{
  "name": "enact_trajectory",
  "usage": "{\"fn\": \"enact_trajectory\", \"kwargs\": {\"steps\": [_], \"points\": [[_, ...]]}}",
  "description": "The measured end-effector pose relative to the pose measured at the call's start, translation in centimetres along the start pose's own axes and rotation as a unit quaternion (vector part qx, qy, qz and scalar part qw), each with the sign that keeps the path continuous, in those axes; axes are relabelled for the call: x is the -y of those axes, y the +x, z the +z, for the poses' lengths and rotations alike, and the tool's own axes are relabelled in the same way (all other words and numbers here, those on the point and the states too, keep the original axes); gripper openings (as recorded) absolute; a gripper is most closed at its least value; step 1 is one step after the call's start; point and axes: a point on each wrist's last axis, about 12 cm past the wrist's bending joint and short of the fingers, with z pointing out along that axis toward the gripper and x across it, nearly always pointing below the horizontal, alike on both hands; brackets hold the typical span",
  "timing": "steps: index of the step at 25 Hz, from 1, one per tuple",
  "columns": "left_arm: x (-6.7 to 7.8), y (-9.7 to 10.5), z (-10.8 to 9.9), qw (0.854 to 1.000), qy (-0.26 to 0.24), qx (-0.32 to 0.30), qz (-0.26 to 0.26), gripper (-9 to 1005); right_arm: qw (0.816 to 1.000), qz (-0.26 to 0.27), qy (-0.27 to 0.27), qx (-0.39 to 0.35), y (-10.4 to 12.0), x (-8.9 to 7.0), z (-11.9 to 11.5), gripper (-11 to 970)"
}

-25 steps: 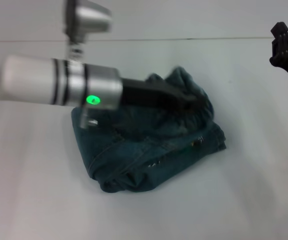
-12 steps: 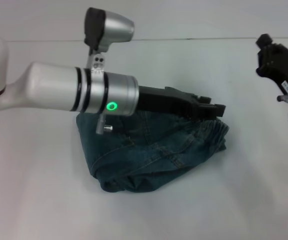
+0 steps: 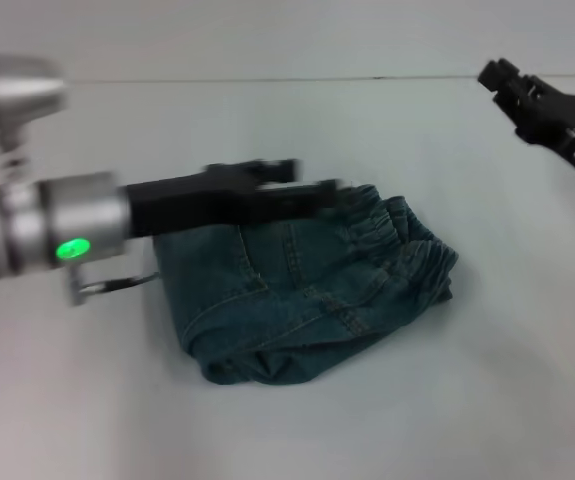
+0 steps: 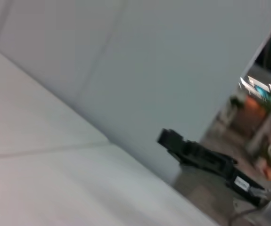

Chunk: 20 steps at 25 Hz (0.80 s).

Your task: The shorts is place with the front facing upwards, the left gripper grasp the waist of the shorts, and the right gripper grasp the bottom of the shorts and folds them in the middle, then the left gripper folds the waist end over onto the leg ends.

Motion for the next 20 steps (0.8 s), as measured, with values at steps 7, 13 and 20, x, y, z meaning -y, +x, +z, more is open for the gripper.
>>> {"fn": "enact_trajectory", "kwargs": {"steps": [7, 13, 20], "points": [[-1.0, 3.2, -7.7, 0.996, -0.056, 0.065, -0.016, 907, 0.982, 0.009, -0.127, -0.141, -4.1, -1.3, 0.2, 379], [-0.4, 5.2, -11.9, 0.996, -0.065, 0.065, -0.009, 907, 0.94, -0.047, -0.212, -0.262, -6.4, -3.3, -1.8, 547], [0.4, 6.1, -14.0, 0.999, -0.039, -0.001, 0.0, 907, 0.899, -0.064, -0.19, -0.389, -5.7, -2.8, -3.1, 679]]}}
